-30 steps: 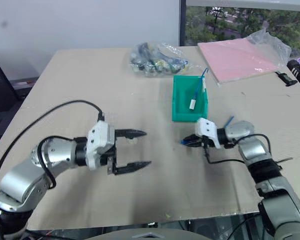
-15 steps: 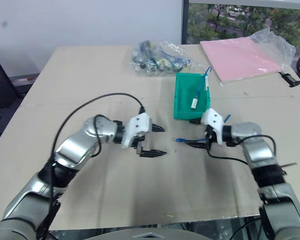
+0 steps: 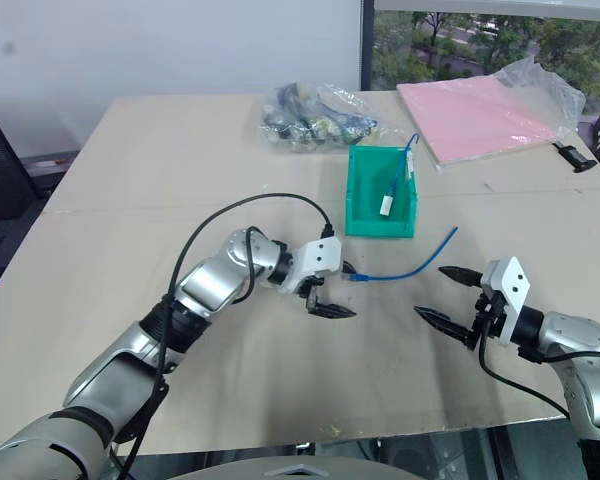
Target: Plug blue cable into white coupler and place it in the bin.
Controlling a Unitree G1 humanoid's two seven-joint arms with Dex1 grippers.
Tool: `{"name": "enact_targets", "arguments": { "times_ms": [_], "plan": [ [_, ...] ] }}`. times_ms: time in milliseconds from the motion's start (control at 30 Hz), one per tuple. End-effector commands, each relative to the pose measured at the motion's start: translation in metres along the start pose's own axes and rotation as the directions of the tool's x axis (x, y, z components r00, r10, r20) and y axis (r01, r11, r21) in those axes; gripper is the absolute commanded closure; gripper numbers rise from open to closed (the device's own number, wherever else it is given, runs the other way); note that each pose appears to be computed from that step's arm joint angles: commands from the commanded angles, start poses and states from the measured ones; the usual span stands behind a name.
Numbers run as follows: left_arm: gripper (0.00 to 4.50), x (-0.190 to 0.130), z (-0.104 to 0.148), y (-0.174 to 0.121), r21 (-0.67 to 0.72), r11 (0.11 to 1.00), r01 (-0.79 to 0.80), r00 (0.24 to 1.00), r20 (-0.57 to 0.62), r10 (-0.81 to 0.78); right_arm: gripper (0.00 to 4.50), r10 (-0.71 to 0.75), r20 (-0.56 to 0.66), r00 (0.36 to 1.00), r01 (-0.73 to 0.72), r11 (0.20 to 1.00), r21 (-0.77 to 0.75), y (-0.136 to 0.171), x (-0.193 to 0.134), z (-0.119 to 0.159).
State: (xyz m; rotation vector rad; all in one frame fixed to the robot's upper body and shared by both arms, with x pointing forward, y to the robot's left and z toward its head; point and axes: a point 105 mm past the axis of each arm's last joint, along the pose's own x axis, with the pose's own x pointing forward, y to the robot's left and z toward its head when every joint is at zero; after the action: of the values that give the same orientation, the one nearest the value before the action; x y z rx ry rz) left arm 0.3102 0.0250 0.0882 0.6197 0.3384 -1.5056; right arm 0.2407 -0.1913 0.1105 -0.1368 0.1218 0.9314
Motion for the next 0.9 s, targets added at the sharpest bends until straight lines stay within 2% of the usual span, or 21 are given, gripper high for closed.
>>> {"name": "enact_targets", "arguments": {
  "times_ms": [33, 67, 100, 133, 233, 333, 467, 567, 667, 900],
  "plan": [
    [1.68, 0.002, 0.004, 0.005, 0.006, 1.0, -0.022, 1.0, 0.011, 0.022, 0.0, 0.003, 0.046, 0.999, -0.001, 0.999, -0.043, 0.006, -0.009, 0.01],
    [2.28, 0.003, 0.004, 0.004, 0.004, 1.0, -0.018, 1.0, 0.011, 0.018, 0.0, 0.009, 0.04, 0.999, -0.007, 0.999, -0.043, 0.008, -0.01, 0.008],
    [2.52, 0.004, 0.003, 0.003, 0.004, 1.0, -0.014, 1.0, 0.011, 0.014, 0.0, 0.017, 0.038, 0.999, -0.015, 0.999, -0.041, 0.01, -0.011, 0.008],
    [3.16, 0.004, 0.003, 0.003, 0.004, 1.0, -0.011, 1.0, 0.011, 0.011, 0.0, 0.025, 0.038, 0.999, -0.023, 0.999, -0.039, 0.011, -0.012, 0.007],
    [4.47, 0.003, 0.005, 0.002, 0.009, 1.0, -0.011, 1.0, 0.024, 0.011, 0.0, 0.045, 0.039, 0.998, -0.044, 0.998, -0.034, 0.013, -0.013, 0.008],
    [4.47, 0.001, 0.013, 0.004, 0.014, 1.0, -0.015, 0.998, 0.063, 0.014, 0.0, 0.06, 0.049, 0.997, -0.06, 0.998, -0.002, 0.014, -0.013, 0.011],
    [4.47, -0.003, 0.038, 0.004, -0.019, 1.0, -0.009, 0.983, 0.185, 0.013, 0.0, 0.074, 0.021, 0.997, -0.077, 0.982, 0.17, 0.025, -0.009, 0.003],
    [4.47, -0.011, 0.064, 0.0, -0.081, 0.996, 0.04, 0.947, 0.32, -0.012, 0.0, 0.069, 0.087, 0.994, -0.095, 0.936, 0.339, 0.036, -0.001, 0.005],
    [4.47, -0.022, 0.087, -0.005, -0.128, 0.986, 0.109, 0.901, 0.431, -0.044, 0.0, 0.051, 0.162, 0.985, -0.118, 0.892, 0.437, 0.037, 0.005, 0.013],
    [4.47, -0.035, 0.111, -0.015, -0.195, 0.953, 0.233, 0.832, 0.548, -0.092, 0.0, -0.021, 0.423, 0.906, -0.217, 0.836, 0.505, 0.026, 0.021, 0.061]
  ]
}}
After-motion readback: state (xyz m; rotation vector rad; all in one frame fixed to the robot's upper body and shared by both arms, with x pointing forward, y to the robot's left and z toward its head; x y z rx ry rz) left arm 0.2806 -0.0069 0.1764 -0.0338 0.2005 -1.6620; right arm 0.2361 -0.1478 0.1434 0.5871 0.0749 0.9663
